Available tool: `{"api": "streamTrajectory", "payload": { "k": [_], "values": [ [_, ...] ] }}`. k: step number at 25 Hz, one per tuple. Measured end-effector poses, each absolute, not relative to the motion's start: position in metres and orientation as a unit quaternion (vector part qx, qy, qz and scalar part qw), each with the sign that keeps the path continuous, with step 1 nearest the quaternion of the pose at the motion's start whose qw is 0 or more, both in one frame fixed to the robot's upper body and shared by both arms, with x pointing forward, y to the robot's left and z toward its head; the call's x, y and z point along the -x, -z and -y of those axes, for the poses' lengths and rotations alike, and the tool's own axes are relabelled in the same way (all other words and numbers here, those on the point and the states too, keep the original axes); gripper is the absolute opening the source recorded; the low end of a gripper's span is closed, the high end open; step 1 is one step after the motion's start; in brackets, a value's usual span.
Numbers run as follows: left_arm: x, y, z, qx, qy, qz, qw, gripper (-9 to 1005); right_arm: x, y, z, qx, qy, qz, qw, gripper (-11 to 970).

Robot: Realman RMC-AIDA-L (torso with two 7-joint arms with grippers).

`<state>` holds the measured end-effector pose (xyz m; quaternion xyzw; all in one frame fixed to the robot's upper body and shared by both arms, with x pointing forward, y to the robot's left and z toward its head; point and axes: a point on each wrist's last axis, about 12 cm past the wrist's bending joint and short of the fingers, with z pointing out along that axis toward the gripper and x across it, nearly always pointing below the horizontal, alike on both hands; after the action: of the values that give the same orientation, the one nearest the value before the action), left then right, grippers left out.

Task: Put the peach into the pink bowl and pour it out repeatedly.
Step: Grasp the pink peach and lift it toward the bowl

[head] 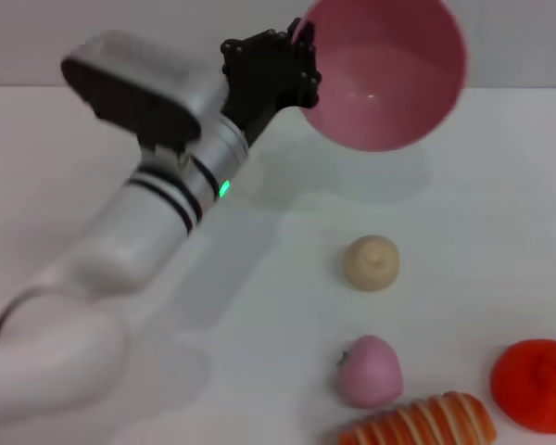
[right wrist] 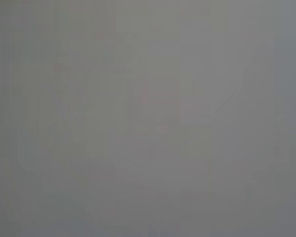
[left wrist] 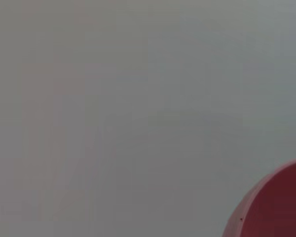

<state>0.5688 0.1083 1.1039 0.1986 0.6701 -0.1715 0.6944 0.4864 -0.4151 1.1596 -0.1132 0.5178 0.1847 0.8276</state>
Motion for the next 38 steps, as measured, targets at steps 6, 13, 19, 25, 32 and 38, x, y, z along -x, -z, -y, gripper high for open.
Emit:
{"api": "streamTrajectory", "payload": {
  "k": [6, 13, 19, 25, 32, 38],
  "values": [
    [-0.613, -1.120, -0.120, -0.183, 0.172, -0.758, 0.602, 45, -0.495, -1.186, 0.383, 0.222, -0.273, -0.597, 0.721, 347],
    [-0.650, -1.145, -0.148, -0.195, 0.179, -0.836, 0.481, 45, -0.495, -1.220, 0.331, 0.364, -0.338, -0.659, 0.565, 342],
    [-0.656, -1.163, -0.170, -0.220, 0.220, -0.862, 0.399, 44, -0.516, -1.227, 0.279, 0.439, -0.336, -0.735, 0.393, 337],
    [-0.645, -1.159, -0.189, -0.238, 0.245, -0.881, 0.327, 44, -0.533, -1.200, 0.232, 0.484, -0.314, -0.775, 0.259, 332],
    [-0.635, -1.153, -0.197, -0.257, 0.243, -0.897, 0.264, 45, -0.551, -1.163, 0.199, 0.496, -0.299, -0.796, 0.177, 326],
    [-0.633, -1.152, -0.200, -0.261, 0.235, -0.902, 0.253, 44, -0.559, -1.146, 0.182, 0.504, -0.296, -0.800, 0.135, 322]
  ]
}}
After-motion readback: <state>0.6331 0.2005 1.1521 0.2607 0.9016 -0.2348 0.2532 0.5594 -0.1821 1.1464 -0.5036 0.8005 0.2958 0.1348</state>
